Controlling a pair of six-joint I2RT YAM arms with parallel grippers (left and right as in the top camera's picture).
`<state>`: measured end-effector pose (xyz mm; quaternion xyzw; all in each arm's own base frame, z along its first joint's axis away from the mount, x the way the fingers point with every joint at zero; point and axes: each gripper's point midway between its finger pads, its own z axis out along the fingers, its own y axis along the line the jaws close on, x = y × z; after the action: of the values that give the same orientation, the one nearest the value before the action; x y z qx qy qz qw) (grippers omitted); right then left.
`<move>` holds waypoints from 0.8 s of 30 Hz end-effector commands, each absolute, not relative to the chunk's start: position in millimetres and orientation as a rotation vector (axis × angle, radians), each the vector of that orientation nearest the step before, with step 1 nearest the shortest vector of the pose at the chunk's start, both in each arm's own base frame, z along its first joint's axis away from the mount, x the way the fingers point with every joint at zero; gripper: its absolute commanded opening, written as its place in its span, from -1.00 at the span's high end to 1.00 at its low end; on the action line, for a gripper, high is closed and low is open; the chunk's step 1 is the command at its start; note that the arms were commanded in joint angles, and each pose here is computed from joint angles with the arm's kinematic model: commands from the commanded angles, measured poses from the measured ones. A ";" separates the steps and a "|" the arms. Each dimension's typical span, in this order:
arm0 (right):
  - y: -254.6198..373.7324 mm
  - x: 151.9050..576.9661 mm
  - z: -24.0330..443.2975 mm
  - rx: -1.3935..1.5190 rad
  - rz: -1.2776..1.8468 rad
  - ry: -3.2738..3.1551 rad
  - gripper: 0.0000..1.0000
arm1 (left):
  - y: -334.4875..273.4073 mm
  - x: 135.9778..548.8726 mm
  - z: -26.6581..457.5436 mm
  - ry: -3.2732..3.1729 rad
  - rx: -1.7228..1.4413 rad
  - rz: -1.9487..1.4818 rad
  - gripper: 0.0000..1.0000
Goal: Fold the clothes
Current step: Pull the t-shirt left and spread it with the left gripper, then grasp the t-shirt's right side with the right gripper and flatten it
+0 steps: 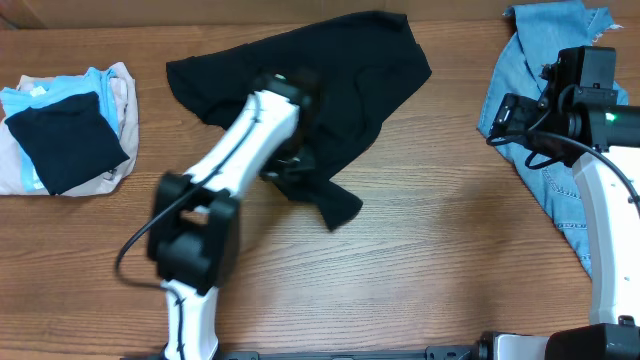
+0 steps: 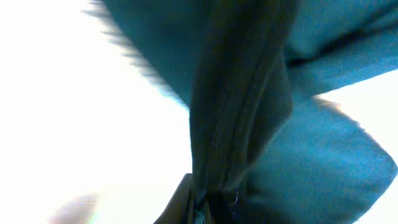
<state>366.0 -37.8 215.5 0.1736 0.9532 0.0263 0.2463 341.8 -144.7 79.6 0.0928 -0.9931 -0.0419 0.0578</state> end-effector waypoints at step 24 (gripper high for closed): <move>128.9 455.5 123.6 -0.156 0.263 2.610 -0.51 | 27.0 278.9 116.9 -2.787 0.657 -0.530 0.92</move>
<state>446.9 123.2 132.9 -0.0511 0.9605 0.1187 0.2466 289.8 20.2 129.1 0.2315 -0.9552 -0.1592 0.0935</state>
